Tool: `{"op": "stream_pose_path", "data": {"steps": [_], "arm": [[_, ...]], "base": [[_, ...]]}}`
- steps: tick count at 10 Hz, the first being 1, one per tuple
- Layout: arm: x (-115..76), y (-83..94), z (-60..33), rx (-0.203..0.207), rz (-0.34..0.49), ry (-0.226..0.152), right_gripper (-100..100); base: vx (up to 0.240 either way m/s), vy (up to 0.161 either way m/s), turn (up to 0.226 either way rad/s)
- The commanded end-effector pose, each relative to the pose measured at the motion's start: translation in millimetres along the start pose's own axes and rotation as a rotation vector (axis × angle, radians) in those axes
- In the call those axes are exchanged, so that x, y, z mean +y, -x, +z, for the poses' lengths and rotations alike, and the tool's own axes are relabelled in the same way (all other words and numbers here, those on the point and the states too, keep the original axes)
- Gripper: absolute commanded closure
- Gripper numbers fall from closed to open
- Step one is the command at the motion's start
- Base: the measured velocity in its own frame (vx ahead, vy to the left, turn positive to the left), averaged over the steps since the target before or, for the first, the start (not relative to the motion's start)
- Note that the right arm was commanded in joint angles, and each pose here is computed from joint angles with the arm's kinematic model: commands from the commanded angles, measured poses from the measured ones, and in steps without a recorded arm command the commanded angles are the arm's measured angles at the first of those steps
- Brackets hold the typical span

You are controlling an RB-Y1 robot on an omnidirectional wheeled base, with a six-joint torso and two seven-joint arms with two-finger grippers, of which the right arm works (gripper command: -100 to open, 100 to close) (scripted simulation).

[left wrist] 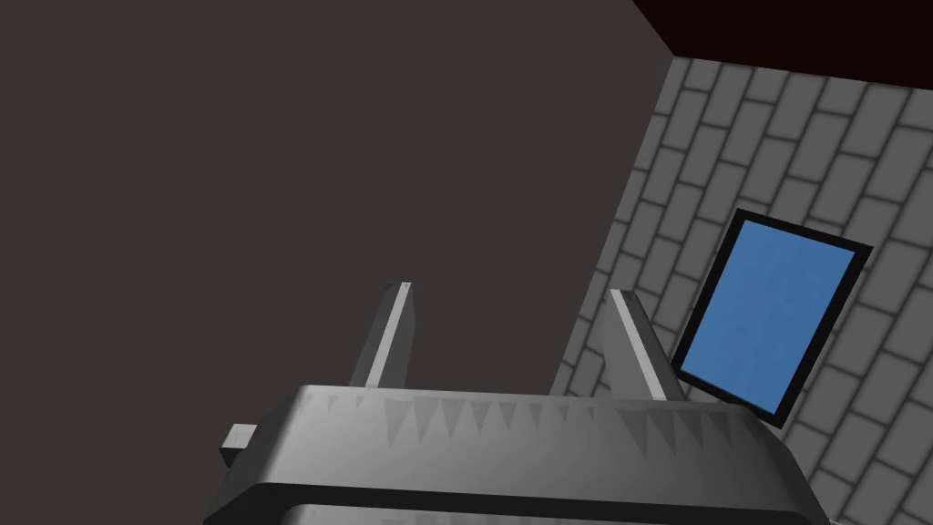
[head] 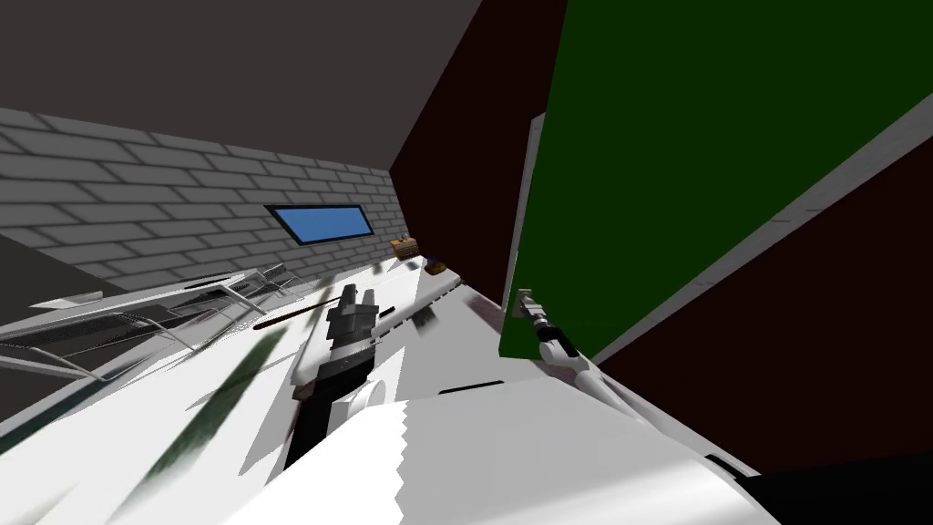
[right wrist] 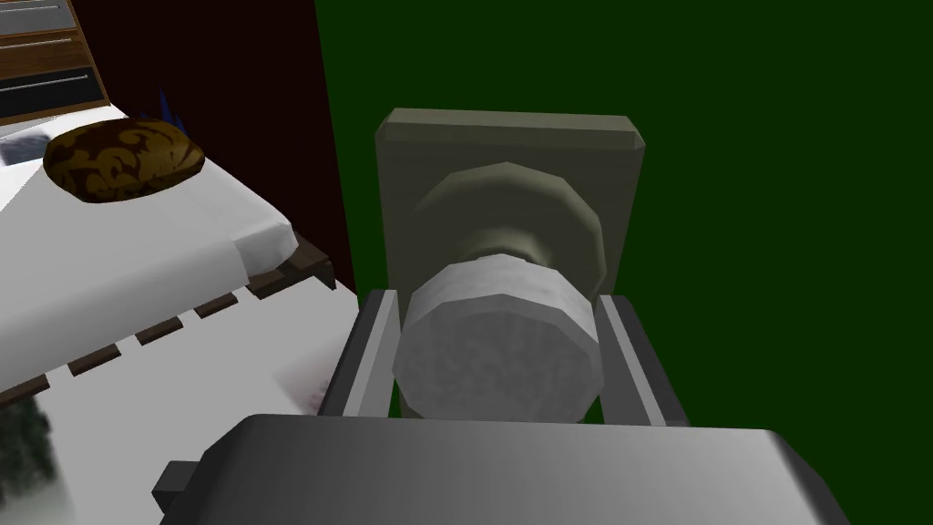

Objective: Pull the door open

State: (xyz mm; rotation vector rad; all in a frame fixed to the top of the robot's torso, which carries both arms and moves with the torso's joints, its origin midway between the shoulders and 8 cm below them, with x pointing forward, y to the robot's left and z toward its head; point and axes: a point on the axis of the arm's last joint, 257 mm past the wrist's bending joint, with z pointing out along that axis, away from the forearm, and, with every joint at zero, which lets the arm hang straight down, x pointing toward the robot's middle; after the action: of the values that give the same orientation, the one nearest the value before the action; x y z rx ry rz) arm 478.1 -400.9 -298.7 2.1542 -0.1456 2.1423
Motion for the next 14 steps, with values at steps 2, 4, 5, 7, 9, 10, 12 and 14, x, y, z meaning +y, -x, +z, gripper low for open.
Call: {"op": "stream_pose_path", "data": {"steps": [2, 4, 5, 7, 9, 10, 12, 14], "arm": [[-3.8, -1.8, -4.8, 0.004, 0.002, -0.026, 100], [-6.5, -2.4, -8.1, 0.005, 0.003, -0.044, 100], [-5.7, -0.5, -7.7, 0.0, 0.001, -0.039, 100], [-8.6, 1.1, -14.1, -0.002, 0.001, -0.062, 100], [-10.2, -0.2, -19.1, 0.002, 0.0, -0.083, 100], [-11.2, -0.8, -21.8, 0.003, 0.001, -0.095, 100], [-13.3, -1.7, -27.2, 0.005, 0.001, -0.117, 100], [-15.0, -2.2, -31.6, 0.005, 0.002, -0.134, 100]], "base": [[-0.205, -0.049, 0.105], [-0.22, -0.059, 0.091], [-0.099, -0.026, 0.035], [-0.157, -0.05, 0.109], [-0.21, -0.072, 0.116], [-0.184, -0.057, 0.119], [-0.208, -0.1, 0.121], [-0.196, -0.066, 0.094]]}}
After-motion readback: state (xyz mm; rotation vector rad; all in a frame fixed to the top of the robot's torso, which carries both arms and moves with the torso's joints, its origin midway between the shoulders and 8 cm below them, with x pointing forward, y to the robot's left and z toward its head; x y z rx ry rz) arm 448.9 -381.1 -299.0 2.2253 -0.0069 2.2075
